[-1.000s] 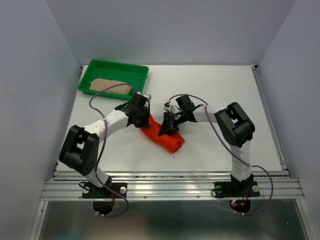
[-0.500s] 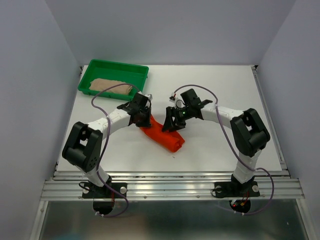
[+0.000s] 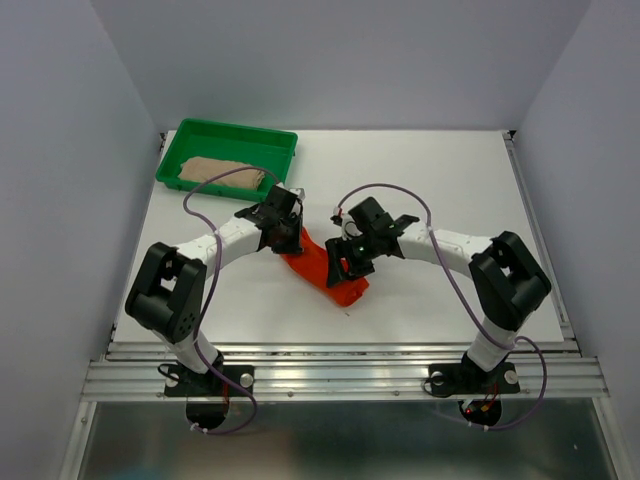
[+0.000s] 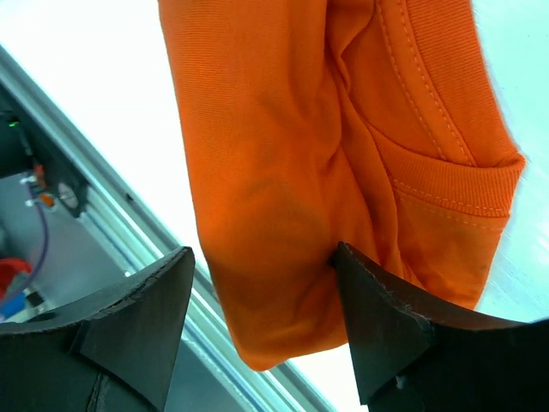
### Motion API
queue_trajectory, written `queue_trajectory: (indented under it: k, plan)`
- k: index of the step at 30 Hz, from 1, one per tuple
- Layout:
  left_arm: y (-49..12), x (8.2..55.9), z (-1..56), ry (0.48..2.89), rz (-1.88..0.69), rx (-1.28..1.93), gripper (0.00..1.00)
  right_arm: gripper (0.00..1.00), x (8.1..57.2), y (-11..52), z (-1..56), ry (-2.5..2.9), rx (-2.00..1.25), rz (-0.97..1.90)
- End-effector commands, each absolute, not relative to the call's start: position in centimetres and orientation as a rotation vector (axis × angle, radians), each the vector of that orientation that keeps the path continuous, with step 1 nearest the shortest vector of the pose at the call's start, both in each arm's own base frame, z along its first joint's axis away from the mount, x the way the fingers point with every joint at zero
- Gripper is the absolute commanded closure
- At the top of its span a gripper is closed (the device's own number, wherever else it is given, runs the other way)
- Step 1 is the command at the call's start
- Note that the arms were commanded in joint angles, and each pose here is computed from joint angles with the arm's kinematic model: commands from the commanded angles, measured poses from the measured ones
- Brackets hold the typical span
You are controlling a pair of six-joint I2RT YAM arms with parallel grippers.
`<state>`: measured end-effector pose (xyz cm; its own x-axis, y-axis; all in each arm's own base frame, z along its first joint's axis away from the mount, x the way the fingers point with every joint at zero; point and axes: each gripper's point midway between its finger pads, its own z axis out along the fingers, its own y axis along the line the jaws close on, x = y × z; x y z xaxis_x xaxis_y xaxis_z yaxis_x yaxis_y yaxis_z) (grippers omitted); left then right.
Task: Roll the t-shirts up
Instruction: Roll the T-shirt to the center of the board.
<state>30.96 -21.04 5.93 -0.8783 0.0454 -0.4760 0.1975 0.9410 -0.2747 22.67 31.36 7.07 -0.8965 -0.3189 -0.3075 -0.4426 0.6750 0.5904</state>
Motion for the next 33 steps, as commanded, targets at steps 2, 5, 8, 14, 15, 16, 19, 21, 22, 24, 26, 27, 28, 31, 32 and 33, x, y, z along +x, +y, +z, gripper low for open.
queue_trajectory:
  k: [2,5,8,14,15,16,19,21,22,24,26,27,28,31,32,33]
  plan:
    - [-21.4,32.2,7.1,2.573,-0.427,0.175,1.00,0.28,22.3,31.3,6.7,2.699,-0.648,0.868]
    - [-21.4,32.2,7.2,2.573,-0.422,0.175,1.00,0.34,22.2,31.3,5.8,2.717,-0.646,0.799]
    - [-21.4,32.3,7.3,2.571,-0.421,0.175,1.00,0.43,22.1,31.2,5.1,2.730,-0.638,0.771]
    - [-21.1,32.4,7.3,2.572,-0.408,0.172,1.00,0.67,21.8,30.6,4.1,2.754,-0.627,0.737]
    - [-21.1,32.4,7.4,2.570,-0.405,0.170,1.00,0.71,21.7,30.6,4.2,2.752,-0.634,0.745]
    - [-21.1,32.4,7.4,2.571,-0.404,0.170,1.00,0.78,21.5,30.8,4.3,2.753,-0.645,0.765]
    - [-21.0,32.5,7.6,2.567,-0.401,0.169,1.00,0.86,20.9,31.7,5.3,2.722,-0.694,0.869]
    - [-20.9,32.5,7.8,2.563,-0.397,0.171,1.00,0.92,20.2,32.3,6.0,2.701,-0.741,0.986]
    - [-20.9,32.5,7.9,2.560,-0.398,0.173,1.00,0.94,20.4,32.2,6.1,2.696,-0.741,1.017]
    - [-20.9,32.5,8.0,2.561,-0.395,0.175,1.00,0.97,20.0,32.2,6.2,2.687,-0.773,1.091]
    - [-20.9,32.5,8.0,2.559,-0.396,0.174,1.00,0.99,20.1,31.8,6.3,2.679,-0.784,1.144]
    - [-20.8,32.5,8.1,2.558,-0.397,0.175,1.00,0.99,19.8,31.8,6.4,2.676,-0.801,1.163]
    - [-20.9,32.4,8.1,2.558,-0.400,0.176,1.00,0.99,19.9,31.7,6.6,2.665,-0.805,1.185]
    - [-21.0,32.5,8.3,2.554,-0.405,0.179,1.00,0.99,20.1,31.2,7.2,2.649,-0.794,1.229]
    - [-21.0,32.5,8.3,2.553,-0.405,0.179,1.00,0.99,20.2,31.0,7.2,2.647,-0.788,1.239]
    - [-21.1,32.6,8.5,2.551,-0.414,0.179,1.00,0.99,20.4,30.6,7.1,2.655,-0.765,1.243]
